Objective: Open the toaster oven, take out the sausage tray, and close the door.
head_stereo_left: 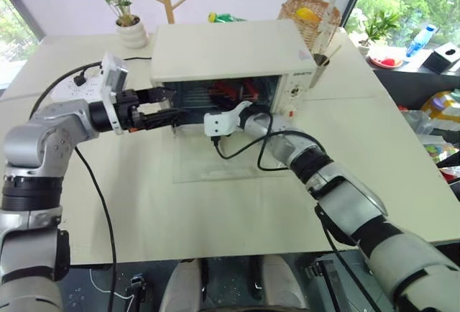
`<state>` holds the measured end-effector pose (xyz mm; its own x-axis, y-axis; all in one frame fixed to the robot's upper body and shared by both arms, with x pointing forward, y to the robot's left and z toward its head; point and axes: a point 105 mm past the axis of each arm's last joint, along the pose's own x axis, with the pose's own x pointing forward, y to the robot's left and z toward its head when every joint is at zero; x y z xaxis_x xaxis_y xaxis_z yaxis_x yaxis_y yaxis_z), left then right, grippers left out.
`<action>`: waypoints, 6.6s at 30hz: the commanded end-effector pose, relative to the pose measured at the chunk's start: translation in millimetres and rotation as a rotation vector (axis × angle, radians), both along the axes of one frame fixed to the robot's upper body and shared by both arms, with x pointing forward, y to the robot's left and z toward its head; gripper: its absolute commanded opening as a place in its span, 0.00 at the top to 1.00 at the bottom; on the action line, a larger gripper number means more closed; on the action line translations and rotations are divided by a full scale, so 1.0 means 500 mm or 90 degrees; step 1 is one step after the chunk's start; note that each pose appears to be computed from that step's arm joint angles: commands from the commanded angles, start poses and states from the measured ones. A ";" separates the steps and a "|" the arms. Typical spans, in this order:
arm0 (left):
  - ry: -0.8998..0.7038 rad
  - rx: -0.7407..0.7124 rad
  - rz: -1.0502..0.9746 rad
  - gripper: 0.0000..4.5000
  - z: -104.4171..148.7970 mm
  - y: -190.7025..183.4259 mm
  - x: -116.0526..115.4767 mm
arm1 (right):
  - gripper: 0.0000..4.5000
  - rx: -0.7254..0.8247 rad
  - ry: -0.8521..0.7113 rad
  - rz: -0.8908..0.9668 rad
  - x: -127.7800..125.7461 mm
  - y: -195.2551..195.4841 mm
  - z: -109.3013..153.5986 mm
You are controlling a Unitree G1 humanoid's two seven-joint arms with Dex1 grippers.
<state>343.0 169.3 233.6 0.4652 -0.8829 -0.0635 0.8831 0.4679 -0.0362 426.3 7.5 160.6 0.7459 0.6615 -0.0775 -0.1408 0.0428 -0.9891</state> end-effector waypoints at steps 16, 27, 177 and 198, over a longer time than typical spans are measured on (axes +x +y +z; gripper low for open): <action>-0.050 0.017 -0.029 0.00 0.032 -0.009 0.024 | 0.98 -0.002 -0.016 0.060 -0.085 -0.002 -0.016; -0.046 0.021 -0.039 0.00 0.031 -0.015 0.026 | 0.99 0.002 -0.019 0.048 -0.099 -0.029 -0.017; 0.526 -0.554 0.207 1.00 -0.154 0.081 -0.150 | 0.20 -0.010 0.063 0.260 -0.381 -0.235 0.011; 0.386 -0.667 0.407 1.00 -0.168 0.261 -0.325 | 0.39 0.099 0.197 -0.090 -0.221 -0.486 -0.101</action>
<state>186.0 293.2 131.3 0.9449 -0.3155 0.0868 0.1774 0.2711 -0.9461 313.4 -239.1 103.0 0.7919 0.5573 -0.2498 -0.4391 0.2353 -0.8671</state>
